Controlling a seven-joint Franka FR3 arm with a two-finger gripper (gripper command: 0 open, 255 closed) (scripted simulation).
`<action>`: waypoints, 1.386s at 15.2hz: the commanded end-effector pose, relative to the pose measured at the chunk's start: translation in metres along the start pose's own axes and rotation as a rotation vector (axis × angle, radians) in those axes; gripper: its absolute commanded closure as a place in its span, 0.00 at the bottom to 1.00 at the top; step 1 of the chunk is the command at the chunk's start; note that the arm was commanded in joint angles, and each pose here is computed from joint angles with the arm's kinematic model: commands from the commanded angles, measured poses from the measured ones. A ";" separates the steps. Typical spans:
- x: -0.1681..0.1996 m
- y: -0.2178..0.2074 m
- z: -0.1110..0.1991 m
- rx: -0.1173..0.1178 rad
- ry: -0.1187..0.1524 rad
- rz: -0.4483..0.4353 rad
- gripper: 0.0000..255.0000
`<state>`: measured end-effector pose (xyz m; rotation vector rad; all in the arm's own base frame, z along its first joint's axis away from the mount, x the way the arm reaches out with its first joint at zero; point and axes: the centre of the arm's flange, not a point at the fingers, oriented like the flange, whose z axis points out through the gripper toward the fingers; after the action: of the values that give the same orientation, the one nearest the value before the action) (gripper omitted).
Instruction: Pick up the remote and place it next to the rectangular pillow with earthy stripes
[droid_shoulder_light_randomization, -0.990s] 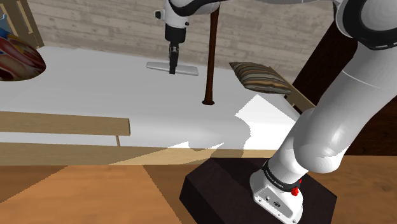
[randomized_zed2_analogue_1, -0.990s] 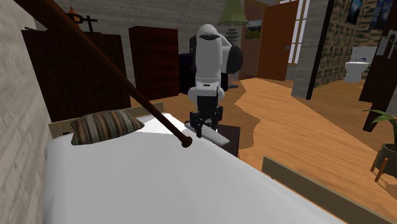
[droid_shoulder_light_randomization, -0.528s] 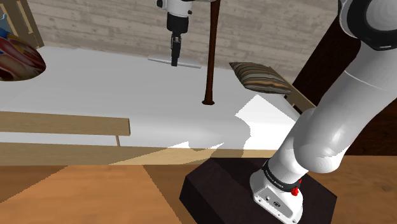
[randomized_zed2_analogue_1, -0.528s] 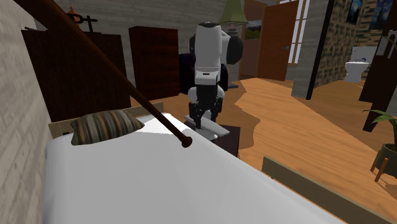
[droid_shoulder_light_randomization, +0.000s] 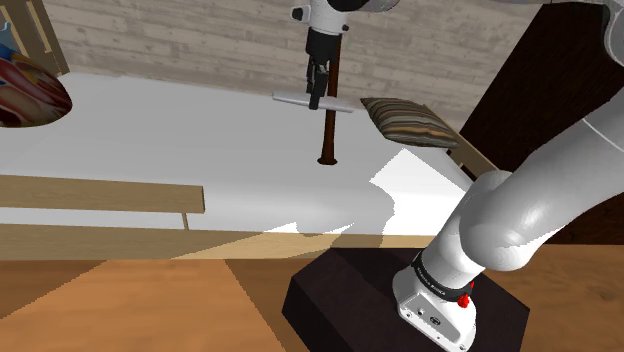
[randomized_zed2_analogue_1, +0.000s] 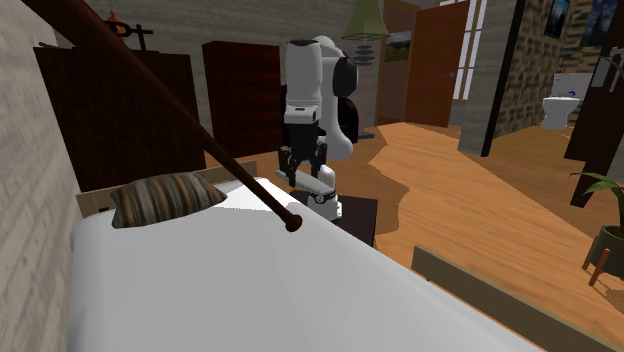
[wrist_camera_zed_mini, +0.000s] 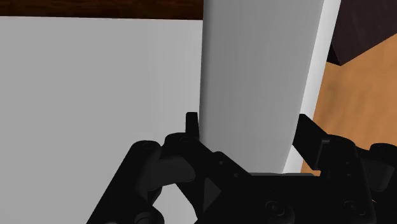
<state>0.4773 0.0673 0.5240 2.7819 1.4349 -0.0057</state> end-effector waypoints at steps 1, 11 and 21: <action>-0.027 -0.003 0.002 0.001 0.001 -0.001 1.00; -0.158 -0.018 0.003 0.001 0.001 -0.001 1.00; -0.289 -0.033 0.004 0.001 0.001 -0.001 1.00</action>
<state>0.2929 -0.1401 0.5224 2.7833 1.4344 -0.0048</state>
